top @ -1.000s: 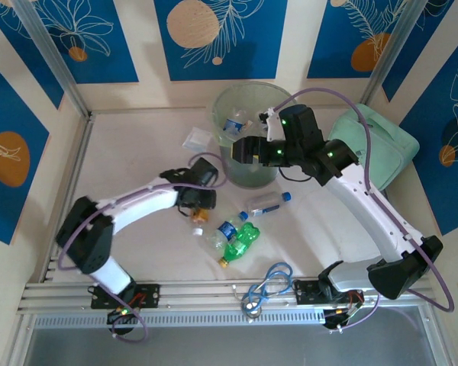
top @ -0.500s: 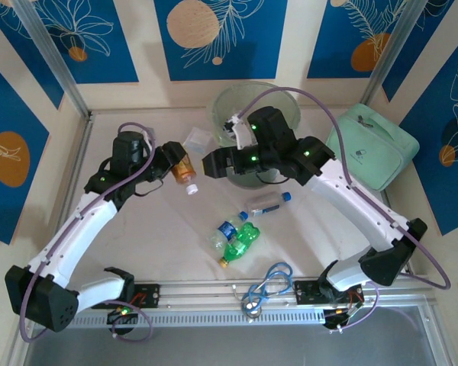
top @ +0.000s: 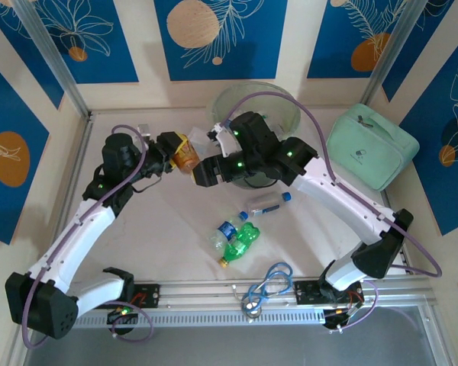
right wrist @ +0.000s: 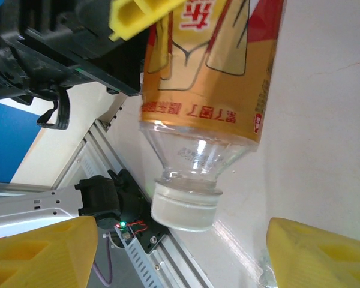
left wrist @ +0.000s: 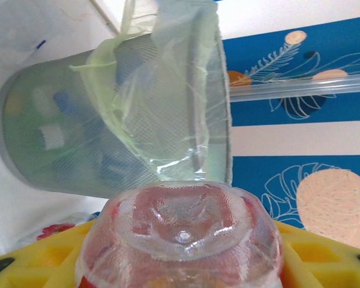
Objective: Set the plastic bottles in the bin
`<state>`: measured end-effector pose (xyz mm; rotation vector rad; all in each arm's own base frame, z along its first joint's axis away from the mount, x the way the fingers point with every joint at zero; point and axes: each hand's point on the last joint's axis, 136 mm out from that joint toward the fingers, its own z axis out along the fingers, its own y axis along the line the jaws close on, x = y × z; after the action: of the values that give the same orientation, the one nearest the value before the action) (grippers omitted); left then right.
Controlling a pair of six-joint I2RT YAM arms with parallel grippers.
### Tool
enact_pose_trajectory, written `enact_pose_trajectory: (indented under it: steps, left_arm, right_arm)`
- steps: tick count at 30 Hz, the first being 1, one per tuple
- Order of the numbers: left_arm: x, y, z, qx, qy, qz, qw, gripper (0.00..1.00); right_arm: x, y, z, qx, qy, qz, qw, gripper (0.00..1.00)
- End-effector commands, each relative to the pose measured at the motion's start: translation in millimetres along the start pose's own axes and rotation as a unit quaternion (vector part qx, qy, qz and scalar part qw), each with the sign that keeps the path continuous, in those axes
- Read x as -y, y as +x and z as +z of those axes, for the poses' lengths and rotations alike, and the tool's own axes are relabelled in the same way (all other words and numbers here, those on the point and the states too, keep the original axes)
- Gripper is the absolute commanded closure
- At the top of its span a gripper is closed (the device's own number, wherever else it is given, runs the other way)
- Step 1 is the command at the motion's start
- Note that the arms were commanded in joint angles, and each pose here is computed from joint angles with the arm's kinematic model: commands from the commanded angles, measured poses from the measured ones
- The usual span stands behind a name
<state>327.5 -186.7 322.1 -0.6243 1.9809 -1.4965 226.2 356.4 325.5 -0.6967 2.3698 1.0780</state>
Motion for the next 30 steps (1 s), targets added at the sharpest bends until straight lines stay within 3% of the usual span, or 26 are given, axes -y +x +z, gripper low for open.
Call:
enact_pose_trajectory:
  steps: [1, 6, 17, 20, 24, 30]
  left_arm:
    - [19.6, -3.1, -6.4, 0.001, 0.047, -0.008, 0.999, 0.47]
    - [22.5, -3.3, -7.3, -0.002, 0.059, -0.008, 0.998, 0.47]
    - [15.7, -2.3, -7.5, -0.003, 0.06, -0.012, 0.998, 0.48]
    - [16.2, -1.7, -7.9, -0.005, 0.061, -0.004, 0.998, 0.35]
    - [20.3, -2.9, -15.3, 0.004, 0.044, 0.029, 0.999, 0.0]
    - [34.9, -21.6, -55.1, 0.071, -0.05, 0.159, 0.983, 0.0]
  right_arm:
    - [-0.4, 1.2, 7.0, -0.011, 0.01, -0.003, 1.0, 0.26]
    - [-1.7, -1.5, 15.5, -0.013, 0.014, -0.008, 1.0, 0.32]
    - [0.5, -5.8, 18.0, -0.008, 0.025, -0.011, 1.0, 0.61]
    - [1.0, -8.1, 14.1, -0.002, 0.03, -0.013, 0.999, 0.68]
    - [5.6, -19.7, 1.9, 0.018, 0.05, -0.018, 0.998, 0.71]
    - [26.6, -53.8, -34.6, 0.062, 0.099, -0.026, 0.993, 0.72]
